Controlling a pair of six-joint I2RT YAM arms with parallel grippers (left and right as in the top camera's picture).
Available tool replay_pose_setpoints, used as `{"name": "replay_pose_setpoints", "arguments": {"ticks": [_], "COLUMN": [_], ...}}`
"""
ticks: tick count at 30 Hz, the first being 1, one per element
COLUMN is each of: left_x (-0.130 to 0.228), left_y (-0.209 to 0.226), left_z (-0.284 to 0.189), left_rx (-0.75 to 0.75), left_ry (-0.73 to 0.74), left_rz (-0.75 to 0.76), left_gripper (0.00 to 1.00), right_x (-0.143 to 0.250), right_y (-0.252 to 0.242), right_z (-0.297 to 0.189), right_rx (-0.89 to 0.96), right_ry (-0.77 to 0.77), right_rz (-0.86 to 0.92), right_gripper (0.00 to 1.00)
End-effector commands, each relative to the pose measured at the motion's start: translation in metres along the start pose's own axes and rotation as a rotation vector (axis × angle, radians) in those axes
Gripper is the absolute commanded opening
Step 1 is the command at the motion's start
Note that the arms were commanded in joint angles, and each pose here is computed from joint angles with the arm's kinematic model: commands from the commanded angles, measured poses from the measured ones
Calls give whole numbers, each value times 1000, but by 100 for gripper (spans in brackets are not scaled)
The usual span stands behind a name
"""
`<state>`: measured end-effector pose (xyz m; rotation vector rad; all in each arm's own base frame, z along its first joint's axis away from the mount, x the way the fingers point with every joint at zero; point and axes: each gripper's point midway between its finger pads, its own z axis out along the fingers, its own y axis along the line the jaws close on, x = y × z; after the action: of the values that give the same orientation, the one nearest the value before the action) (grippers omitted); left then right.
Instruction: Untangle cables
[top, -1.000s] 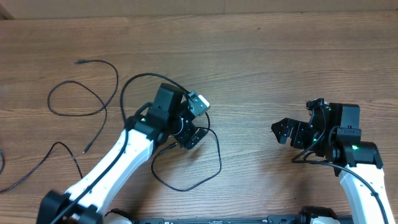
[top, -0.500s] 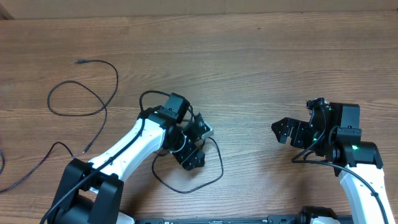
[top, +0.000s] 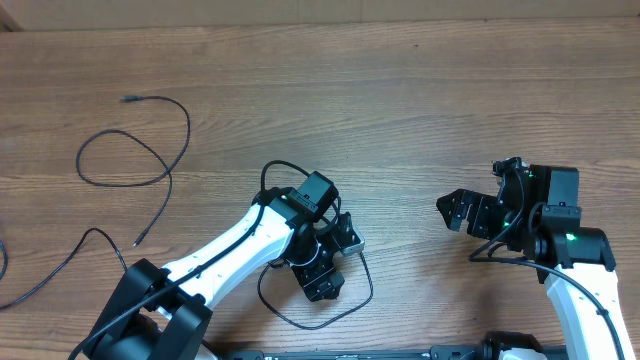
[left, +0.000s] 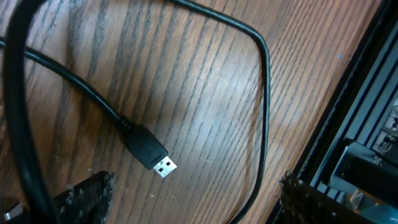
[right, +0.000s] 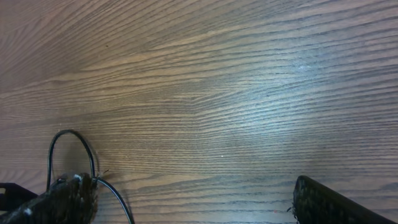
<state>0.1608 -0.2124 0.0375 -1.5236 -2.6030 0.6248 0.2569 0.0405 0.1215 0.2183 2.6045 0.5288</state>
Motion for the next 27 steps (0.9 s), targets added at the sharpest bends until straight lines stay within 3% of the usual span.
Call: {"name": "replay_pose_setpoints", "arguments": {"ticks": [1, 12, 22, 27], "left_x": [1, 10, 5, 7], "left_y": [1, -18, -37, -44], "left_z": [1, 17, 27, 32], "left_rx": [-20, -15, -24, -16], "left_ry": [15, 70, 89, 94], "left_rz": [22, 136, 235, 286], "left_gripper": [88, 88, 100, 100], "right_x": [-2, -2, -2, -2], "right_y": [1, 1, 0, 0], "right_z": [-1, -1, -1, -1], "right_rx": [-2, -2, -2, -2], "right_ry": [-10, -10, -10, -10], "right_rz": [-4, -3, -3, -3], "right_gripper": [100, 100, 100, 100]}}
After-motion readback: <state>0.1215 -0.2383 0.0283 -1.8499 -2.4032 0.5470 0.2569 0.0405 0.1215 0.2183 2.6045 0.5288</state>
